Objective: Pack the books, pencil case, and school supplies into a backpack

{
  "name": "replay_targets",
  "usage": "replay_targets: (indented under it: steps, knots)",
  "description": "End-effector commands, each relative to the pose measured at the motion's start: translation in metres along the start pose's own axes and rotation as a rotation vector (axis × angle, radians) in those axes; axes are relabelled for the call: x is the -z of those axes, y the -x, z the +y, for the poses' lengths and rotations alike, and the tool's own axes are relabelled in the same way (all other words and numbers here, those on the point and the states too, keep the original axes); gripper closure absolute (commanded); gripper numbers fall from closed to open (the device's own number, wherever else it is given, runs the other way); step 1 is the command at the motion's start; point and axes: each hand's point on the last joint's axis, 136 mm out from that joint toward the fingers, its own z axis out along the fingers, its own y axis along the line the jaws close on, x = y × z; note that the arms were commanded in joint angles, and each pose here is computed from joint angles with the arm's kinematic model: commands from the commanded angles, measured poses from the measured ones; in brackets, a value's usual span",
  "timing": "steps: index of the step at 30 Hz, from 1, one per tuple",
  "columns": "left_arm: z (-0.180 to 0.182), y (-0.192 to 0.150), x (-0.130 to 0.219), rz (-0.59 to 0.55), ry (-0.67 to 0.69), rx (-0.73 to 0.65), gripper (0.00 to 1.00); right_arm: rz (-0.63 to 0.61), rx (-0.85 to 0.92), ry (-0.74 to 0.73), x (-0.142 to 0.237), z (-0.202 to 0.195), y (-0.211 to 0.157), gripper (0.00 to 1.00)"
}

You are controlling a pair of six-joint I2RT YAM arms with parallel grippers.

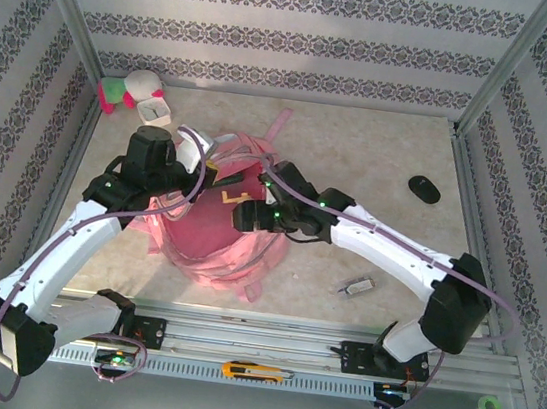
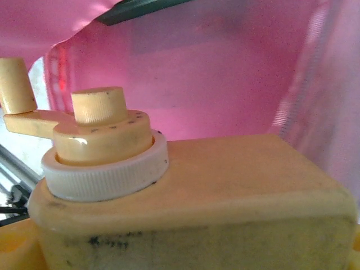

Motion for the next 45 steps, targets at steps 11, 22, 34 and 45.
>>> replay_targets:
  steps: [11, 22, 34, 45]
  knots:
    - [-0.006, 0.085, 0.034, -0.264, -0.012, -0.057, 0.99, 0.014, -0.055, 0.012, -0.067, -0.001, 0.006, 0.16]
    - [-0.005, 0.087, 0.034, -0.267, -0.012, -0.052, 0.99, -0.082, -0.009, -0.044, -0.093, -0.001, 0.026, 0.05]
    - [-0.006, 0.083, 0.033, -0.263, -0.012, -0.057, 1.0, -0.083, -0.134, -0.055, -0.053, -0.014, 0.001, 0.06]
    - [-0.005, 0.074, 0.029, -0.252, -0.012, -0.049, 1.0, -0.101, -0.212, 0.061, -0.032, 0.022, -0.048, 0.47]
